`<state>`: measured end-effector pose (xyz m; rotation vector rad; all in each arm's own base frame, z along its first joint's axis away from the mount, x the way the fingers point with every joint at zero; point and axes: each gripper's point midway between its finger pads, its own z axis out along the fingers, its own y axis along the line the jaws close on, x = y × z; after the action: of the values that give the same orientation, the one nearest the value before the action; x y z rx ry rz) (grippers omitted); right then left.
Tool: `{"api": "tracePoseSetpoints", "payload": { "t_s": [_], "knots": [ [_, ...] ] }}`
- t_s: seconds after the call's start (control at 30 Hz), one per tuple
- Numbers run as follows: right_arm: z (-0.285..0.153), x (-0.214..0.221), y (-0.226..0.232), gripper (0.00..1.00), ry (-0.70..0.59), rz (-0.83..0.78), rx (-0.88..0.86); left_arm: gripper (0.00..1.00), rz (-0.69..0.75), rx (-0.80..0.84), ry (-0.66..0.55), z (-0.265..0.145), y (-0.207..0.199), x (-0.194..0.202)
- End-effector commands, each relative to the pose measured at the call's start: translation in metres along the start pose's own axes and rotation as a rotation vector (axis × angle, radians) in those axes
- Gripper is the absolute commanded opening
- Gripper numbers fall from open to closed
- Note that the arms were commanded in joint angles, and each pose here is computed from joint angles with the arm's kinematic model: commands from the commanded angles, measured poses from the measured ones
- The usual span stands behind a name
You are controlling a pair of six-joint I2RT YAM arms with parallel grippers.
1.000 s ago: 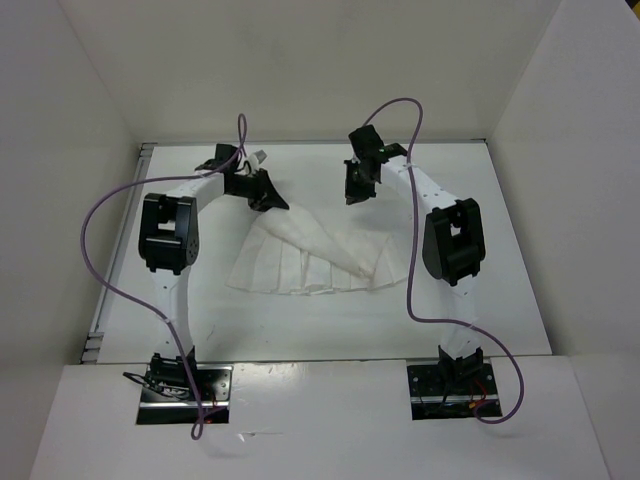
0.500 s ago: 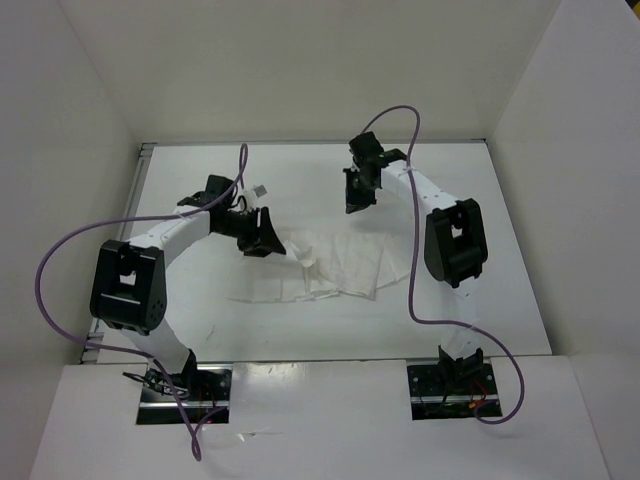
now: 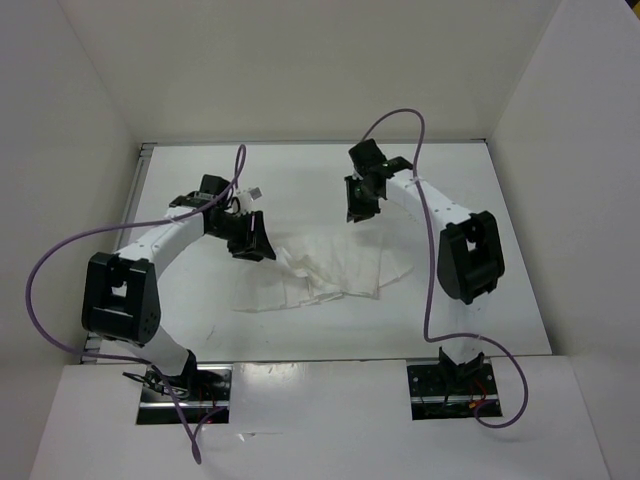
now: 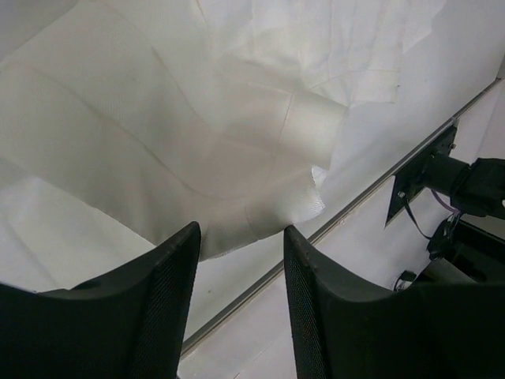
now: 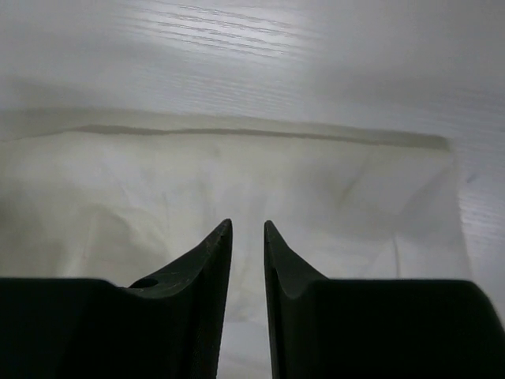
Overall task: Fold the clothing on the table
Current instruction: Fold the skirt
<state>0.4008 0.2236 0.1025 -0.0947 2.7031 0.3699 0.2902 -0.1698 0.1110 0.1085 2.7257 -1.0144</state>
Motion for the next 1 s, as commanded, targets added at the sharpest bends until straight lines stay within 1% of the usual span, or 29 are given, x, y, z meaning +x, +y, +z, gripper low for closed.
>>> {"api": "tracePoseSetpoints", "payload": {
  "t_s": [0.0, 0.03, 0.13, 0.2, 0.23, 0.27, 0.3, 0.4, 0.53, 0.57, 0.63, 0.67, 0.7, 0.8, 0.93, 0.97],
  "knots": [
    [-0.044, -0.015, -0.033, 0.28, -0.128, 0.076, 0.114, 0.54, 0.015, 0.004, 0.002, -0.005, -0.001, 0.009],
    [-0.040, -0.010, -0.049, 0.30, -0.110, 0.108, 0.121, 0.54, 0.010, 0.019, 0.013, -0.003, 0.000, 0.017],
    [-0.035, 0.002, -0.069, 0.30, -0.071, 0.154, 0.120, 0.54, -0.016, 0.035, 0.038, 0.001, 0.002, 0.030],
    [-0.032, 0.002, -0.080, 0.31, -0.067, 0.180, 0.126, 0.54, -0.027, 0.032, 0.051, 0.004, 0.006, 0.039],
    [-0.026, 0.009, -0.083, 0.31, -0.046, 0.182, 0.134, 0.54, -0.027, 0.032, 0.065, 0.006, 0.006, 0.044],
    [-0.027, 0.006, -0.083, 0.31, -0.050, 0.192, 0.114, 0.54, -0.043, 0.021, 0.070, 0.007, 0.009, 0.047],
    [-0.021, 0.012, -0.087, 0.33, -0.026, 0.202, 0.114, 0.54, -0.048, 0.020, 0.077, 0.008, 0.010, 0.050],
    [-0.015, 0.017, -0.086, 0.35, -0.007, 0.204, 0.097, 0.54, -0.062, 0.006, 0.093, 0.007, 0.013, 0.057],
    [0.000, 0.024, -0.087, 0.36, 0.048, 0.218, 0.057, 0.55, -0.073, 0.003, 0.105, -0.003, 0.006, 0.063],
    [0.000, 0.025, -0.083, 0.37, 0.057, 0.219, 0.031, 0.55, -0.040, 0.009, 0.096, -0.007, 0.000, 0.059],
    [0.006, 0.028, -0.087, 0.37, 0.069, 0.230, 0.029, 0.55, -0.029, 0.013, 0.082, -0.014, -0.006, 0.058],
    [0.010, 0.031, -0.088, 0.37, 0.081, 0.232, 0.033, 0.57, -0.030, 0.012, 0.084, -0.017, -0.008, 0.060],
    [0.015, 0.031, -0.089, 0.37, 0.086, 0.233, 0.034, 0.58, -0.011, 0.018, 0.060, -0.022, -0.013, 0.056],
    [0.022, 0.043, -0.093, 0.37, 0.117, 0.238, 0.045, 0.58, -0.019, -0.008, 0.019, -0.031, -0.017, 0.049],
    [0.030, 0.049, -0.100, 0.37, 0.135, 0.261, 0.065, 0.58, -0.035, -0.014, -0.047, -0.026, -0.017, 0.030],
    [0.031, 0.052, -0.101, 0.37, 0.144, 0.262, 0.068, 0.58, -0.051, -0.024, -0.047, -0.021, -0.012, 0.030]
  ]
}}
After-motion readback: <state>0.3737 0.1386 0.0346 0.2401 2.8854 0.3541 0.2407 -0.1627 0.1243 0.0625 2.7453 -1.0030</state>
